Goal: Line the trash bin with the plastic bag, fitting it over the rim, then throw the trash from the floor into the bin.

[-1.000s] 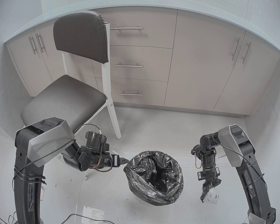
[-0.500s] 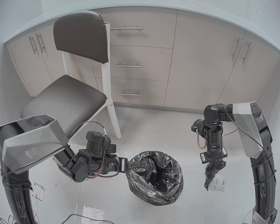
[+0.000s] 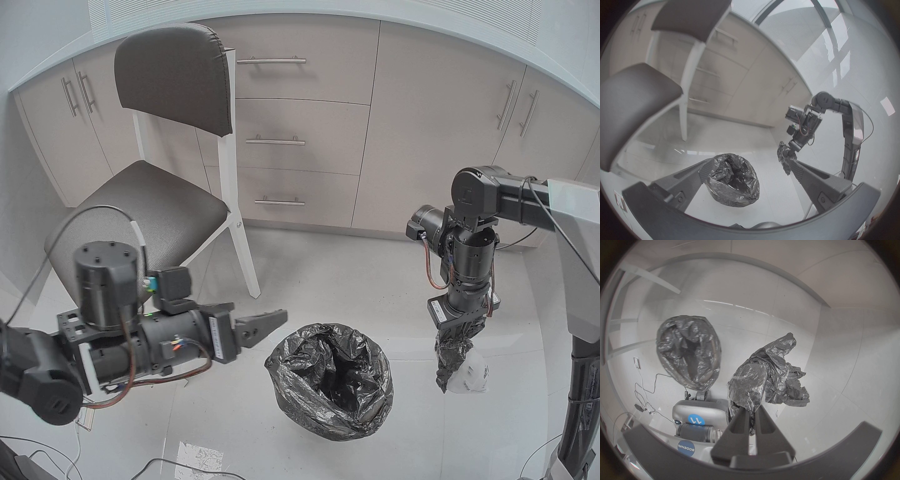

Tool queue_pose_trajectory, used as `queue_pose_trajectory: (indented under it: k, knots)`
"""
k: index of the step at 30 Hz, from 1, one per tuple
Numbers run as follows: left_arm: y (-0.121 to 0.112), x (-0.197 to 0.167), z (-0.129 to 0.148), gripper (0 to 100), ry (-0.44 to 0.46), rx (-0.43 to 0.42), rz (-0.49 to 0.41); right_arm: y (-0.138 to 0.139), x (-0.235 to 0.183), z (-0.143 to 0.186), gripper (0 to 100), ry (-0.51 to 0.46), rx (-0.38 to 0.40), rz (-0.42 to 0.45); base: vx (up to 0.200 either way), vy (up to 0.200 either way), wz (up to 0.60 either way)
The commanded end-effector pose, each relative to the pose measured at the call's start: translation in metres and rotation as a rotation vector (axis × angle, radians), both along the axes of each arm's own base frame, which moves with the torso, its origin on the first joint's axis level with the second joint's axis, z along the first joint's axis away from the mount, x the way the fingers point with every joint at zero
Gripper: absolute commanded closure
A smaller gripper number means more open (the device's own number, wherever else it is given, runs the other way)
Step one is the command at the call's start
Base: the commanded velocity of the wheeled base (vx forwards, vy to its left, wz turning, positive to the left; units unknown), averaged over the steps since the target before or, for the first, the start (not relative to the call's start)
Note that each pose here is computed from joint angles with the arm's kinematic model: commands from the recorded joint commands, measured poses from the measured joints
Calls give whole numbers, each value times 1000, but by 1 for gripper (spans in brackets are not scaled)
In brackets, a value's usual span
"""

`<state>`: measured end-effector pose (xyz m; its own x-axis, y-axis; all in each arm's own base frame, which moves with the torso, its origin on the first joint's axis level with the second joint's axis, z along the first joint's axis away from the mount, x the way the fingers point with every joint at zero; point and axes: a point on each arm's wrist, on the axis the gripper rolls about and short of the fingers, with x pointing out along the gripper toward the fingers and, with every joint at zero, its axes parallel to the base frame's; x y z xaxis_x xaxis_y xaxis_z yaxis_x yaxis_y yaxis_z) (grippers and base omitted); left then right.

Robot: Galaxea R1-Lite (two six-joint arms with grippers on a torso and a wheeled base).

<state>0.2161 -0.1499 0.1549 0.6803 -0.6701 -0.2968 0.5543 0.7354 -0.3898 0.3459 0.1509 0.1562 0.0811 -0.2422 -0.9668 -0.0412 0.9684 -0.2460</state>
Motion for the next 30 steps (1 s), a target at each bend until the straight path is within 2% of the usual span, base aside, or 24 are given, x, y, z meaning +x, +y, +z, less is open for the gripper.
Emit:
queue_pose_trajectory:
  k: [1, 2, 4, 5, 11, 13, 14, 15, 16, 18, 23, 28, 30]
  knots:
    - [43, -65, 37, 0, -111, -86, 149, 28, -37, 41, 100, -91, 54, 113, 0, 0, 0]
    - [53, -76, 43, 0, -126, -87, 203, 39, -38, 39, 100, -115, 74, 132, 0, 0, 0]
    - [57, -82, 45, 0, -129, -84, 223, 44, -39, 38, 100, -129, 85, 144, 0, 0, 0]
    - [72, -101, 50, 0, -143, -79, 273, 64, -41, 33, 100, -157, 108, 186, 0, 0, 0]
    - [110, -150, 56, 0, -171, -85, 360, 109, -57, 9, 100, -125, 118, 305, 0, 0, 0]
    - [120, -158, 53, 0, -175, -67, 430, 117, -57, 0, 100, -121, 116, 330, 0, 0, 0]
    - [128, -162, 51, 0, -185, -38, 547, 125, -53, -10, 100, -133, 125, 346, 0, 0, 0]
    - [130, -162, 50, 0, -186, -31, 568, 126, -52, -11, 100, -137, 127, 347, 0, 0, 0]
    - [136, -166, 50, 0, -203, -23, 660, 132, -49, -17, 100, -152, 143, 358, 0, 0, 0]
    - [142, -175, 51, 0, -238, -40, 720, 136, -46, -24, 100, -155, 156, 365, 0, 0, 0]
    - [155, -211, 35, 0, -291, -37, 741, 145, -41, -49, 100, -121, 132, 372, 0, 0, 0]
    - [159, -228, 15, 0, -299, -17, 810, 152, -34, -64, 100, -139, 144, 372, 0, 0, 0]
    - [161, -237, 2, 0, -331, -13, 848, 156, -31, -74, 100, -143, 141, 379, 0, 0, 0]
